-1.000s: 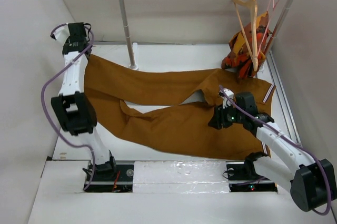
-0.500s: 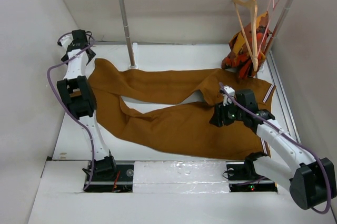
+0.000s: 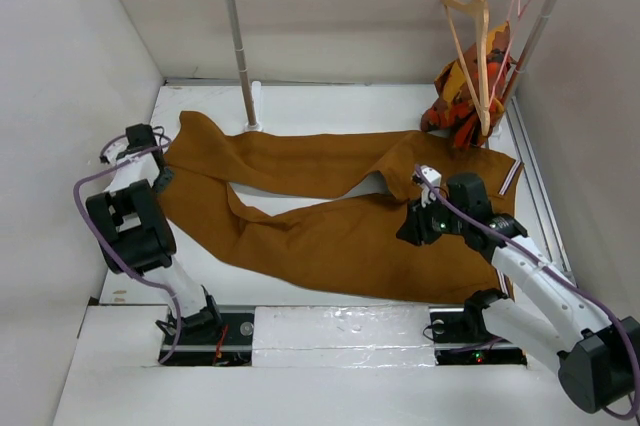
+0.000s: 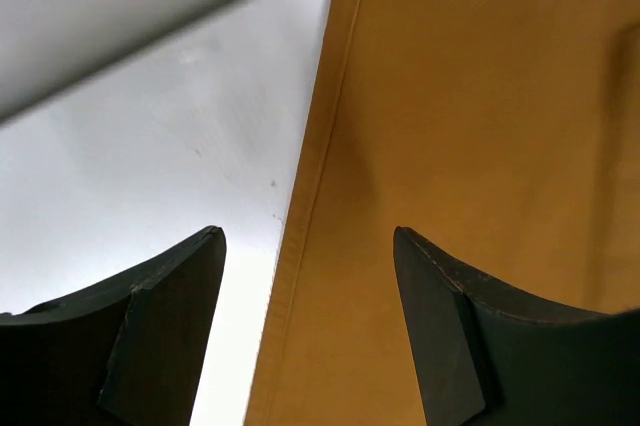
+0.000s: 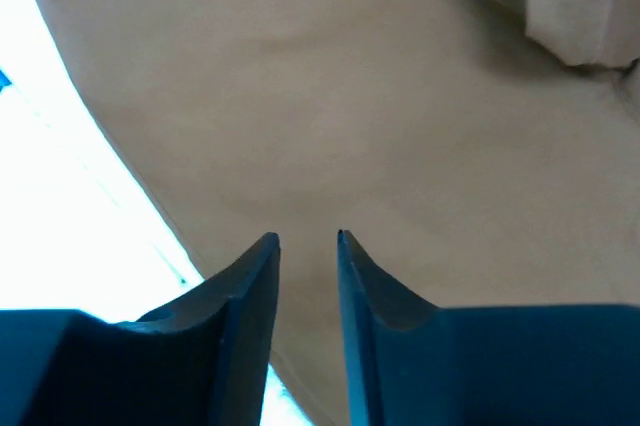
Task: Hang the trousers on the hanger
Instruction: Flatten out the trousers at the center of the board.
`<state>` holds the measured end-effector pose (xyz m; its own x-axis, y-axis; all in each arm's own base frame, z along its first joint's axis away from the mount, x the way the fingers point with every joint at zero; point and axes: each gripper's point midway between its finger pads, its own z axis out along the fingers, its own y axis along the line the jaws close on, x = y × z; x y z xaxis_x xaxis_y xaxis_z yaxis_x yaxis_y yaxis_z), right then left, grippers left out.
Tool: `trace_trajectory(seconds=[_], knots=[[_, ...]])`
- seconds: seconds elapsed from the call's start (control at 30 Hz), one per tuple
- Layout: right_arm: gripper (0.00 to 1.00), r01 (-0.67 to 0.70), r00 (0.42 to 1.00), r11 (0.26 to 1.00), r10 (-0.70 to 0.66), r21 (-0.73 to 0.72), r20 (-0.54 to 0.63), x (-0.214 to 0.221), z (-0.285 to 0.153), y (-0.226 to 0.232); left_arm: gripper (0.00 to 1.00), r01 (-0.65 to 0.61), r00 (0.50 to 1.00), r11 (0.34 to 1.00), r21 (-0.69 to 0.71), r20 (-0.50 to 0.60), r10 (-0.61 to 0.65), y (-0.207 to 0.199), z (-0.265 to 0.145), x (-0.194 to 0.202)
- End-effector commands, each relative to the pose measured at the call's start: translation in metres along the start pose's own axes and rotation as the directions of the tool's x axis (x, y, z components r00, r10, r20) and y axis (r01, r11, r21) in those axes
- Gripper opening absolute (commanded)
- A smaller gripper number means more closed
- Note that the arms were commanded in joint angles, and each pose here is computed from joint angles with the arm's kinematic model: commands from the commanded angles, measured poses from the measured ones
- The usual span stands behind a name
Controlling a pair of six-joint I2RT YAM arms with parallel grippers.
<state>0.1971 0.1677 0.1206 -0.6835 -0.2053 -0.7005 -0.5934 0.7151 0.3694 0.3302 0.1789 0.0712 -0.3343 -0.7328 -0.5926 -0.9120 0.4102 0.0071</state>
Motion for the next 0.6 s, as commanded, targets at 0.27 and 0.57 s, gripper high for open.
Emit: trace_trajectory(seconds=[0.27, 0.57], knots=[[0.59, 0.034, 0.999, 0.999, -0.034, -0.019, 0.018, -0.013, -0.003, 0.019, 0.00, -0.019, 0.994, 0.996, -0.083, -0.110, 0.010, -0.006, 0.046, 0.041], [0.61, 0.023, 0.999, 0.999, -0.022, 0.026, -0.038, 0.004, 0.022, 0.006, 0.00, 0.165, 0.979, 0.953, -0.255, -0.078, -0.190, 0.120, 0.023, 0.040]])
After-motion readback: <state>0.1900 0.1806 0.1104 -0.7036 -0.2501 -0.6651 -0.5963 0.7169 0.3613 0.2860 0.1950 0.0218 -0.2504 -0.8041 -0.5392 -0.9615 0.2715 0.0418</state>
